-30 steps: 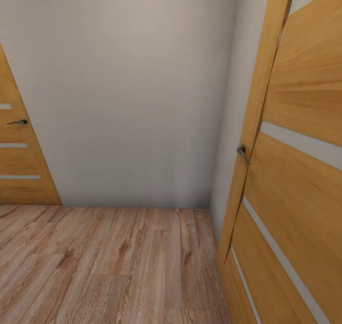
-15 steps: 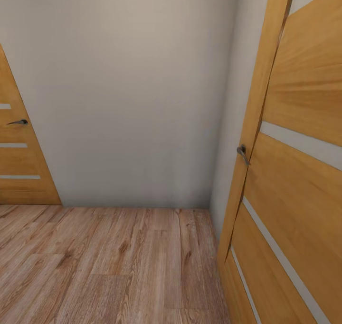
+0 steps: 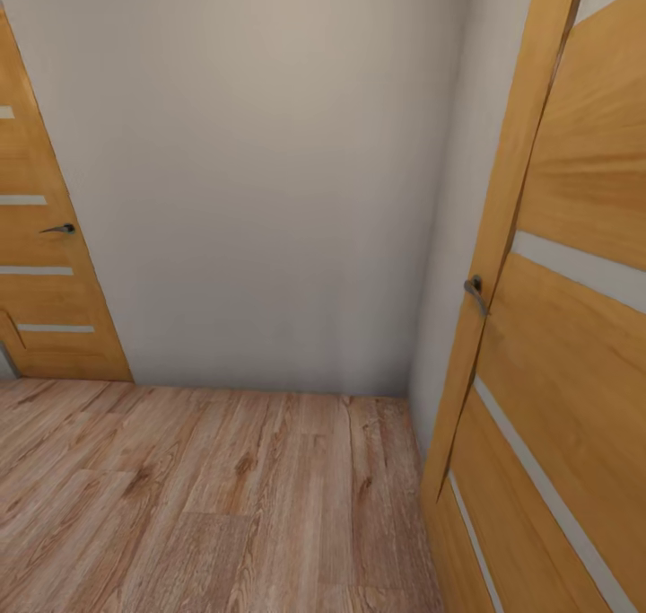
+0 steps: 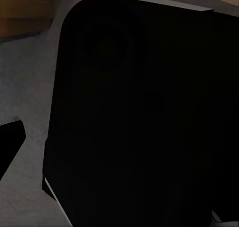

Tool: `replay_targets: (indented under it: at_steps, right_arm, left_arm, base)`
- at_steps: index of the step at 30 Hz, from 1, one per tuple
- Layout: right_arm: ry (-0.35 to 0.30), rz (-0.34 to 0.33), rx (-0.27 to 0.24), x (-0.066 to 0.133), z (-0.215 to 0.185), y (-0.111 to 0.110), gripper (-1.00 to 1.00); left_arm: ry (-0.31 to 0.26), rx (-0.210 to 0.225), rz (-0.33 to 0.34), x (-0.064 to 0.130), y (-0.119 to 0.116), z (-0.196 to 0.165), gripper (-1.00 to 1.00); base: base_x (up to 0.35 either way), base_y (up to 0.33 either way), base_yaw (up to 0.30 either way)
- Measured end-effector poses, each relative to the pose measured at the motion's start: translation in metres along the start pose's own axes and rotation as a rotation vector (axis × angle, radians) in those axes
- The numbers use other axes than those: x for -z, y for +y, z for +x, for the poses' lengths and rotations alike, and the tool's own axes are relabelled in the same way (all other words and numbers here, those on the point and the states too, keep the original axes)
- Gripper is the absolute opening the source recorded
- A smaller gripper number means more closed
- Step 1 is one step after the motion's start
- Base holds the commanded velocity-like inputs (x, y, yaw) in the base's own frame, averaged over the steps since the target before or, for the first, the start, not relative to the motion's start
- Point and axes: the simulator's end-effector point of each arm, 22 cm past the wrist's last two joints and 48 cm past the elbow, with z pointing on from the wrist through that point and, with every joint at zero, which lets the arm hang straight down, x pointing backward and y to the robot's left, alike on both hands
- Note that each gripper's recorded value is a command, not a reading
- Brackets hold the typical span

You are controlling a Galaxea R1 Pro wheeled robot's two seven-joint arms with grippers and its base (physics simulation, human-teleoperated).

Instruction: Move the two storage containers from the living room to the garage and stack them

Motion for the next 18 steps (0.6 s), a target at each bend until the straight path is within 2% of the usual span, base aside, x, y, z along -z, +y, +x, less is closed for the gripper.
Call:
replay_targets:
  at_steps: [14,18]
  right_arm:
    - [-0.001,-0.001,0.001,0.0000,-0.0005,0.0011,1.00]
    - [-0.004,-0.001,0.002,0.0001,-0.0008,0.0007,1.00]
  left_arm:
    - [0.000,0.000,0.000,0.0000,-0.0001,-0.0002,1.00]
    - [0.000,0.000,0.000,0.0001,0.0005,0.0000,1.00]
  base:
    - [0.000,0.000,0.012]
    - [0.170,0.000,0.000]
